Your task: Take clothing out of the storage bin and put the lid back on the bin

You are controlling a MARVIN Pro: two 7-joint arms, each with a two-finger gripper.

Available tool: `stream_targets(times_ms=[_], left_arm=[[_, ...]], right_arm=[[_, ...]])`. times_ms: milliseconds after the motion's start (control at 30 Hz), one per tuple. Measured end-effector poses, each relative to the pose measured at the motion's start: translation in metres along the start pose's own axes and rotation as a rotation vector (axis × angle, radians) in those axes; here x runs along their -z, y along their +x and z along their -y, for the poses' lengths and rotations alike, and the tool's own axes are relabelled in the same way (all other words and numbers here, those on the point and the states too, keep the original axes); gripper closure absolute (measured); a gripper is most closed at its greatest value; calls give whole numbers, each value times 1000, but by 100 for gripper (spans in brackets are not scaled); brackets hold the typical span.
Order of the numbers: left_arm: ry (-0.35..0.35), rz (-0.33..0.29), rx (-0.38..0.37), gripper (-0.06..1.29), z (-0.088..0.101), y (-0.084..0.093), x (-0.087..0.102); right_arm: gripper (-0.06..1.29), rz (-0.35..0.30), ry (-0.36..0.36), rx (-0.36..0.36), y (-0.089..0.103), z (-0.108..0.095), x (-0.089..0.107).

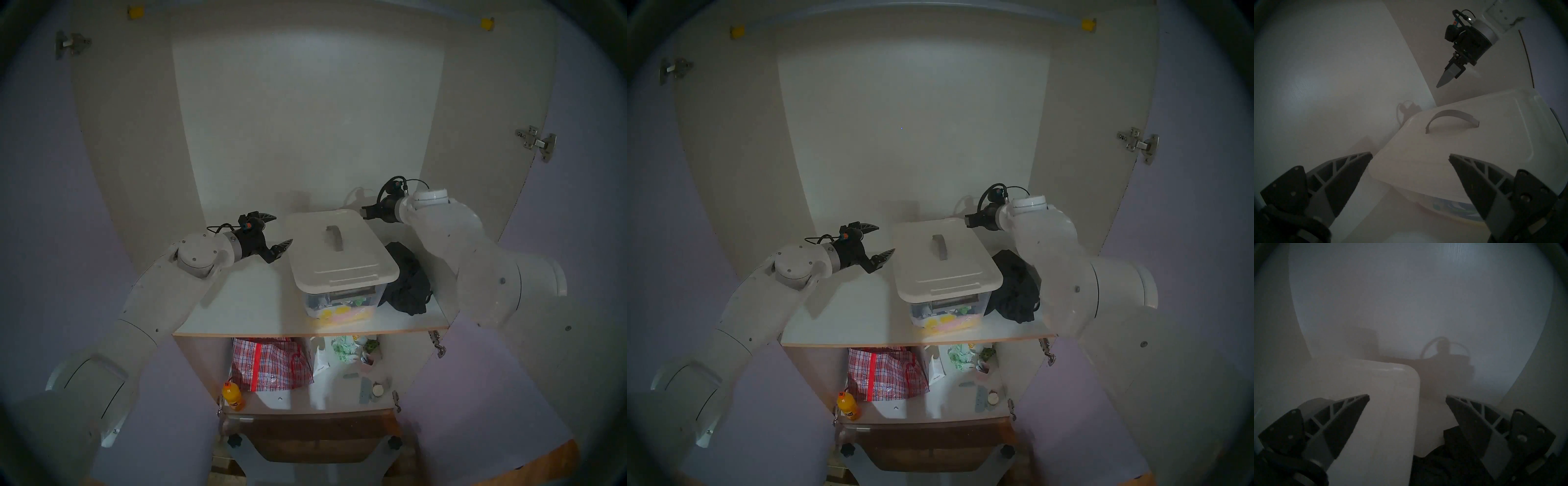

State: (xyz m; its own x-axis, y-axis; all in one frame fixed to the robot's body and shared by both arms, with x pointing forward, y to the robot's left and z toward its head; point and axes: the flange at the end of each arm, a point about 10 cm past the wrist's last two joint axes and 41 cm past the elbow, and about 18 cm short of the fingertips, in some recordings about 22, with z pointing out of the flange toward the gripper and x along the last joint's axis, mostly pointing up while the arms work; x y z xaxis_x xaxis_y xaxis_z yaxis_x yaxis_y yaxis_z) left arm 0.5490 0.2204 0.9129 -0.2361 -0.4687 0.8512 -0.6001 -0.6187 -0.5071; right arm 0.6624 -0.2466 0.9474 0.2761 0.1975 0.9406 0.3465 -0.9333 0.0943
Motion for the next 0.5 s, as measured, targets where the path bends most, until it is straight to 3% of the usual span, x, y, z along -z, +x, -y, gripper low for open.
stream_targets(times_ms=[167, 500], left_arm=[[-1, 0, 0, 0, 0, 0, 0], [-3, 0, 0, 0, 0, 0, 0]], right_arm=[[0, -44, -38, 21, -17, -13, 6], [0, -97, -51, 52, 6, -24, 16]])
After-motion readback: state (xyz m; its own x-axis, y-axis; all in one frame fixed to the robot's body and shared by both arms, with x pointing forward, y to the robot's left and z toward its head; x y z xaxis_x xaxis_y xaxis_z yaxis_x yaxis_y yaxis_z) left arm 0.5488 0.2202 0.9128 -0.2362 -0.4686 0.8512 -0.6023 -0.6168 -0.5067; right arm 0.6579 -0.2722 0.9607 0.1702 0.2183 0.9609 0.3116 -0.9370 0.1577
